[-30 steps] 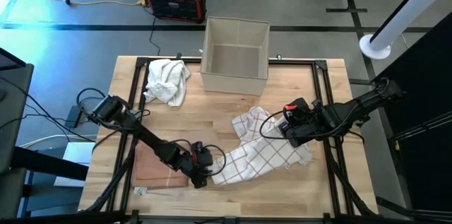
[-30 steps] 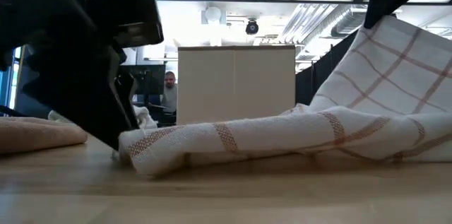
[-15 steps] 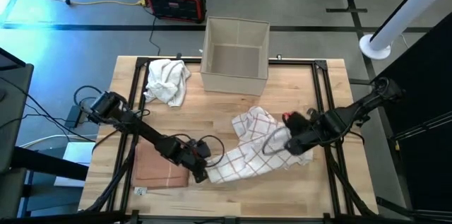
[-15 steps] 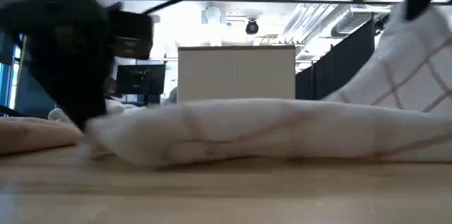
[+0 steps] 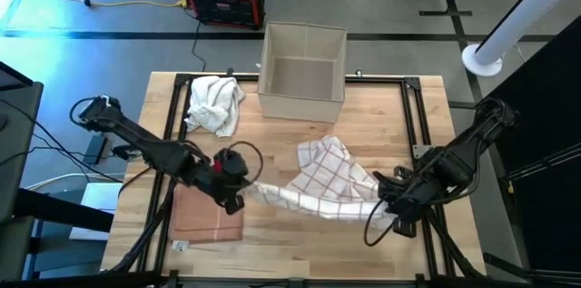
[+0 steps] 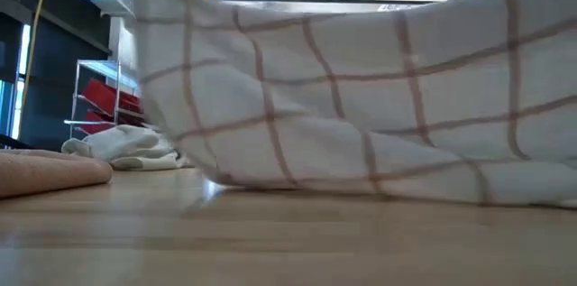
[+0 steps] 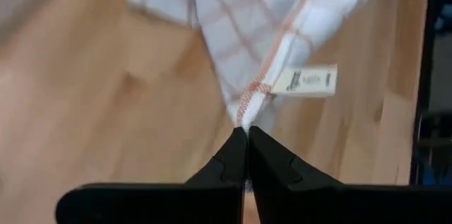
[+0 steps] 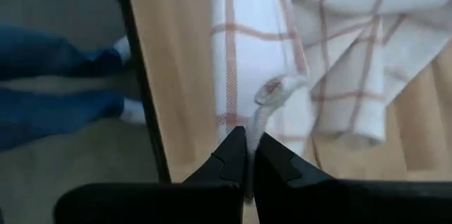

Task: Fold towel
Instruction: Fold the right white towel

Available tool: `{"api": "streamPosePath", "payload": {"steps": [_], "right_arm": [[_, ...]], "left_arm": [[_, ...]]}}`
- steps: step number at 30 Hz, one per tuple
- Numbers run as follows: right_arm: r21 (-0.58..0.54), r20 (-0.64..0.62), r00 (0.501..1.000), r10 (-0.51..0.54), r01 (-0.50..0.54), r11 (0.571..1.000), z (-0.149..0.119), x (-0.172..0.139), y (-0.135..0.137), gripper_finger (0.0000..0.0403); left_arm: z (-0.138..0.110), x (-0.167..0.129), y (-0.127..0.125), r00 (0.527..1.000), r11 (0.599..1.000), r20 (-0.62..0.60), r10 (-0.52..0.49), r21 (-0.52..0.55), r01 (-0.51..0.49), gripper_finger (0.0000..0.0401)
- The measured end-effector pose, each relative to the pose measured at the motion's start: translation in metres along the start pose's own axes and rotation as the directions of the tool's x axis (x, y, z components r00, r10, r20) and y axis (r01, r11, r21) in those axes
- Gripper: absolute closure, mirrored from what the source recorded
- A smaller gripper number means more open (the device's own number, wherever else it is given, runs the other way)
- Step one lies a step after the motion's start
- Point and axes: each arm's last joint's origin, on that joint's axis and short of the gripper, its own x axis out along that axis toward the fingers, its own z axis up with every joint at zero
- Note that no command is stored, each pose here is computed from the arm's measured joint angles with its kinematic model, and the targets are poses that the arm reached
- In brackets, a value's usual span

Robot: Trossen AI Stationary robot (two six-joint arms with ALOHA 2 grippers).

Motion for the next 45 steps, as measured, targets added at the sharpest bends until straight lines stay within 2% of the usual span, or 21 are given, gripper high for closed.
{"api": "streamPosePath", "payload": {"steps": [6, 10, 13, 16, 19, 21, 24, 28, 32, 35, 39, 45], "right_arm": [[0.073, 0.213, 0.966, -0.148, 0.135, 0.988, 0.005, -0.004, -0.007, 0.0403], [0.110, 0.200, 0.969, -0.146, 0.126, 0.986, 0.004, -0.004, -0.007, 0.0403], [0.144, 0.181, 0.969, -0.165, 0.140, 0.980, 0.000, 0.014, -0.010, 0.0403], [0.177, 0.140, 0.975, -0.174, 0.148, 0.973, -0.012, 0.052, -0.016, 0.0403], [0.201, 0.157, 0.982, -0.108, 0.075, 0.977, -0.027, 0.086, -0.018, 0.0403], [0.200, 0.167, 0.985, -0.053, 0.019, 0.980, -0.040, 0.106, -0.019, 0.0403], [0.210, 0.112, 0.994, -0.009, -0.015, 0.978, -0.059, 0.132, -0.023, 0.0403], [0.264, -0.001, 1.000, -0.016, 0.015, 0.964, -0.078, 0.153, -0.032, 0.0403], [0.292, -0.053, 0.999, -0.013, 0.027, 0.956, -0.083, 0.158, -0.036, 0.0399], [0.296, -0.095, 0.995, 0.017, 0.012, 0.955, -0.082, 0.157, -0.036, 0.0377], [0.322, -0.139, 0.989, 0.045, 0.002, 0.947, -0.081, 0.156, -0.036, 0.0320], [0.350, -0.114, 0.993, 0.029, 0.013, 0.936, -0.077, 0.157, -0.038, 0.0248]], "left_arm": [[0.009, -0.015, 0.016, 0.993, 0.997, 0.097, 0.065, -0.042, -0.061, 0.0401], [0.011, -0.018, 0.018, 0.990, 0.996, 0.122, 0.077, -0.064, -0.070, 0.0401], [0.009, -0.012, 0.017, 0.998, 0.996, 0.057, 0.031, -0.089, -0.026, 0.0401], [-0.008, 0.010, 0.012, 0.996, 0.994, -0.087, -0.018, -0.106, 0.009, 0.0401], [-0.034, 0.037, 0.002, 0.973, 0.990, -0.221, -0.065, -0.137, 0.035, 0.0401], [-0.049, 0.053, -0.007, 0.962, 0.986, -0.251, -0.105, -0.150, 0.069, 0.0401], [-0.067, 0.078, -0.015, 0.944, 0.981, -0.293, -0.150, -0.163, 0.105, 0.0401], [-0.079, 0.104, -0.023, 0.926, 0.972, -0.319, -0.201, -0.183, 0.148, 0.0401], [-0.083, 0.125, -0.026, 0.899, 0.964, -0.365, -0.243, -0.193, 0.182, 0.0401], [-0.085, 0.137, -0.027, 0.886, 0.959, -0.379, -0.265, -0.202, 0.200, 0.0401], [-0.085, 0.146, -0.027, 0.886, 0.954, -0.370, -0.280, -0.208, 0.215, 0.0401], [-0.080, 0.149, -0.024, 0.888, 0.952, -0.357, -0.288, -0.208, 0.225, 0.0401]]}}
